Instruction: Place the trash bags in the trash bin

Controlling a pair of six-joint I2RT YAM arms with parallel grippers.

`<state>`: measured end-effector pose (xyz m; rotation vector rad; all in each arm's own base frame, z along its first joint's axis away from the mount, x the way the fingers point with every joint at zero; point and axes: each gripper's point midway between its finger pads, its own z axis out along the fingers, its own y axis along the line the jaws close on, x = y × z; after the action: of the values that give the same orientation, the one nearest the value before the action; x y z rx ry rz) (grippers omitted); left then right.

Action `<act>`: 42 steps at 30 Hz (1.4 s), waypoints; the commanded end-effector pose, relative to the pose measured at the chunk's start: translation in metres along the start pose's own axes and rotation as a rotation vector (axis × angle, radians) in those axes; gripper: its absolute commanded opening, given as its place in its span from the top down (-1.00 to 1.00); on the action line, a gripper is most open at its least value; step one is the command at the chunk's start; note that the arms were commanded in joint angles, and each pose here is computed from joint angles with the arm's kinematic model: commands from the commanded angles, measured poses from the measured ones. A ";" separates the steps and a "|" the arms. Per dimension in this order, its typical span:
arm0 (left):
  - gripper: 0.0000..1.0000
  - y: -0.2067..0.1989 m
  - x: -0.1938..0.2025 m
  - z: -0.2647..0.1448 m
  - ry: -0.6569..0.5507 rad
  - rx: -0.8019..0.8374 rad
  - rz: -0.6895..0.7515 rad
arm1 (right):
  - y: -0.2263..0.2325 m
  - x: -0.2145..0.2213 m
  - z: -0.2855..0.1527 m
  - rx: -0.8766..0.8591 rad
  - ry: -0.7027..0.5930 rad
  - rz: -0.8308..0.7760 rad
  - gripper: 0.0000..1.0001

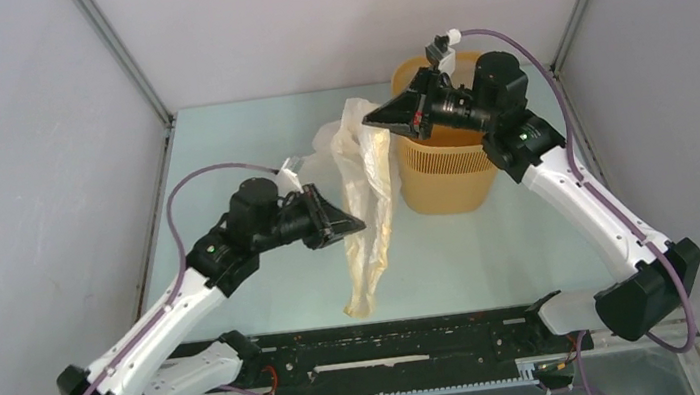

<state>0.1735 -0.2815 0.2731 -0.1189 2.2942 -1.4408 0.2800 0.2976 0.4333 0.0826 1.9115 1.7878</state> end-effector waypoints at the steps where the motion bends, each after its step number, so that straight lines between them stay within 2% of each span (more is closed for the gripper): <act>1: 0.68 0.045 -0.020 -0.040 -0.172 -0.164 0.002 | -0.004 0.006 -0.021 0.069 -0.033 -0.156 1.00; 4: 0.82 0.097 -0.022 -0.084 -0.280 -0.397 -0.024 | -0.039 0.023 -0.033 0.224 0.013 -0.275 1.00; 7: 0.90 0.137 -0.019 -0.119 -0.367 -0.590 -0.029 | -0.083 0.054 -0.038 0.389 0.118 -0.361 1.00; 11: 0.99 0.168 -0.015 -0.122 -0.379 -0.694 -0.099 | -0.137 0.096 -0.023 0.498 0.290 -0.391 1.00; 14: 1.00 0.165 -0.039 -0.115 -0.405 -0.712 -0.188 | -0.165 0.095 -0.002 0.567 0.357 -0.305 1.00; 16: 1.00 0.135 -0.081 -0.122 -0.493 -0.679 -0.247 | -0.152 0.072 0.009 0.606 0.342 -0.289 1.00; 18: 1.00 0.072 -0.134 -0.139 -0.618 -0.580 -0.214 | -0.100 0.041 0.020 0.567 0.249 -0.382 1.00; 20: 1.00 -0.018 -0.176 -0.174 -0.759 -0.440 -0.074 | -0.020 0.019 0.019 0.453 0.123 -0.521 1.00; 22: 1.00 -0.103 -0.192 -0.227 -0.930 -0.333 0.106 | 0.077 0.014 0.004 0.267 -0.005 -0.661 1.00; 23: 1.00 -0.133 -0.192 -0.252 -1.002 -0.294 0.191 | 0.104 0.015 -0.005 0.214 -0.055 -0.743 1.00; 25: 1.00 -0.151 -0.189 -0.280 -1.079 -0.286 0.294 | 0.133 0.025 -0.014 0.144 -0.148 -0.884 1.00; 27: 1.00 -0.115 -0.183 -0.276 -1.090 -0.380 0.295 | 0.114 0.036 -0.014 0.133 -0.190 -0.951 1.00; 29: 1.00 -0.040 -0.169 -0.256 -1.067 -0.550 0.225 | 0.062 0.046 -0.009 0.182 -0.191 -0.944 1.00; 31: 1.00 0.046 -0.140 -0.213 -0.927 -0.701 0.174 | -0.013 0.060 -0.002 0.309 -0.119 -0.911 1.00; 32: 1.00 0.089 -0.120 -0.189 -0.821 -0.772 0.129 | -0.054 0.071 0.002 0.381 -0.050 -0.890 1.00; 33: 1.00 0.129 -0.097 -0.168 -0.705 -0.836 0.065 | -0.092 0.085 0.003 0.448 0.035 -0.862 1.00; 35: 1.00 0.180 -0.051 -0.133 -0.486 -0.874 -0.037 | -0.153 0.121 0.000 0.545 0.248 -0.796 1.00; 36: 1.00 0.194 -0.034 -0.120 -0.415 -0.855 -0.055 | -0.174 0.139 -0.004 0.574 0.354 -0.766 1.00; 38: 1.00 0.212 -0.010 -0.110 -0.364 -0.827 -0.092 | -0.204 0.169 -0.012 0.636 0.509 -0.718 1.00; 40: 1.00 0.204 -0.012 -0.113 -0.409 -0.763 -0.086 | -0.221 0.183 -0.017 0.687 0.581 -0.707 1.00; 42: 1.00 0.179 -0.028 -0.125 -0.497 -0.702 -0.049 | -0.219 0.179 -0.015 0.697 0.583 -0.714 1.00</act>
<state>0.1613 -0.0739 0.0969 -0.6262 2.5230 -0.1882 0.2077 0.3361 0.1437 -0.7720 2.4214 0.6479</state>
